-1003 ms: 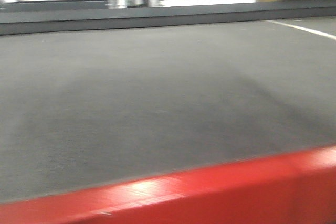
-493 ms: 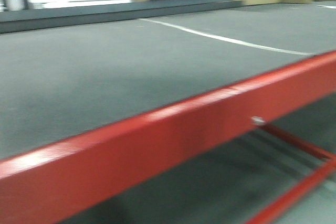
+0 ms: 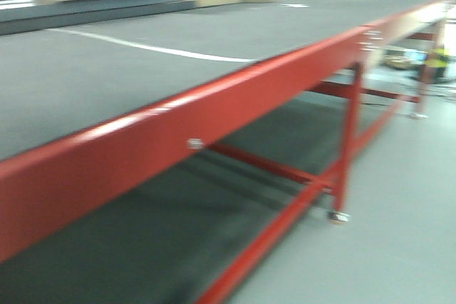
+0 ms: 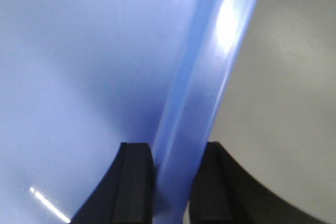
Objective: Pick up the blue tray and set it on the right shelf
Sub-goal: 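Hold the tray raised with both grippers while the base turns away, then carry the tray with both grippers while driving to the bin shelving, then extend both arms to lower the tray onto the upper roller shelf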
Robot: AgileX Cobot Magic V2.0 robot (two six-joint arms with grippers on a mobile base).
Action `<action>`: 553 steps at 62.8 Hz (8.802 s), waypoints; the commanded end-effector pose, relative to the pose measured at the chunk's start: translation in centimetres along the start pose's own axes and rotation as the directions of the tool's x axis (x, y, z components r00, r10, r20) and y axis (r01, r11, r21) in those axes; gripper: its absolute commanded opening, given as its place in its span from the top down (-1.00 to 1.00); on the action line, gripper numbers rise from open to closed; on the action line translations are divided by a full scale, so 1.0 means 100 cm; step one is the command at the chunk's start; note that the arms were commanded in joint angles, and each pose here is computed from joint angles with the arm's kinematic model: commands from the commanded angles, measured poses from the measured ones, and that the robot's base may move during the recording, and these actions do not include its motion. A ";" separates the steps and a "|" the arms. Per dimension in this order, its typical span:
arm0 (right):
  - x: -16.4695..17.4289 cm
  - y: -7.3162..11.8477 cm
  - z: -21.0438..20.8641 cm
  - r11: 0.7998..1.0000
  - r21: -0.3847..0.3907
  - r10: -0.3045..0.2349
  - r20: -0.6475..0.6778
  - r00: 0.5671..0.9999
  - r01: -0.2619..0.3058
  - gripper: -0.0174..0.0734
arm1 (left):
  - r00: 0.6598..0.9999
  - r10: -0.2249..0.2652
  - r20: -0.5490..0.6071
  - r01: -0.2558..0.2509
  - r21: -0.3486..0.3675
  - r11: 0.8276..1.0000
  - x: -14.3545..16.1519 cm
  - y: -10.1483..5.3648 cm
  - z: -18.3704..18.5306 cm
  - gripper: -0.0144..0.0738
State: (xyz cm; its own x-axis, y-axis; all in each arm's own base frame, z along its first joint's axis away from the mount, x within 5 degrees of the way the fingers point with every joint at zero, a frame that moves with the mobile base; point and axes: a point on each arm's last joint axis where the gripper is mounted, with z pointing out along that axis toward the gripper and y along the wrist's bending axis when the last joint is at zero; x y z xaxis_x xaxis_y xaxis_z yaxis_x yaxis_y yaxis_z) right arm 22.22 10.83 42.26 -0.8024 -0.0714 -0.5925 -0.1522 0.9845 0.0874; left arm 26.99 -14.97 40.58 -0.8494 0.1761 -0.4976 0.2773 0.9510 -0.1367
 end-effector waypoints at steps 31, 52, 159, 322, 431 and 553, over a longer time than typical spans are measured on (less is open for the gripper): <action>-0.009 0.004 -0.021 0.997 -0.069 -0.015 0.149 0.989 0.026 0.49 | 0.998 0.046 -0.033 -0.046 0.007 0.999 0.009 -0.003 -0.020 0.78; -0.009 0.004 -0.021 0.997 -0.069 -0.015 0.149 0.989 0.026 0.49 | 0.998 0.046 -0.033 -0.046 0.007 0.999 0.009 -0.003 -0.020 0.78; -0.008 0.003 -0.021 0.998 -0.064 -0.016 0.136 0.991 0.025 0.49 | 0.998 0.046 -0.033 -0.046 0.008 0.999 0.009 -0.003 -0.020 0.78; -0.008 0.003 -0.021 0.998 -0.064 -0.016 0.136 0.991 0.025 0.49 | 0.998 0.040 -0.039 -0.039 0.032 0.999 0.010 -0.005 -0.020 0.78; -0.008 0.003 -0.021 0.998 -0.064 -0.016 0.136 0.991 0.025 0.49 | 0.998 0.040 -0.039 -0.039 0.032 0.999 0.010 -0.005 -0.020 0.78; -0.060 -0.004 0.111 0.998 0.049 0.049 -0.017 0.999 -0.048 -0.17 | 0.995 -0.022 -0.100 0.020 -0.024 1.000 -0.037 0.023 0.070 0.22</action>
State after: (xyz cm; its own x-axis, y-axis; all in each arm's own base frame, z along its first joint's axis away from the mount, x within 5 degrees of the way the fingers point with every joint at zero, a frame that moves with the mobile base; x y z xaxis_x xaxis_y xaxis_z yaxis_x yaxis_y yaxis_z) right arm 33.86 12.80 33.69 -0.8949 -0.0206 -0.4458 -0.0478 0.9976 0.0498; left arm 34.87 -15.16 33.48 -0.9269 0.1624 -0.3383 0.2108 0.9712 -0.1114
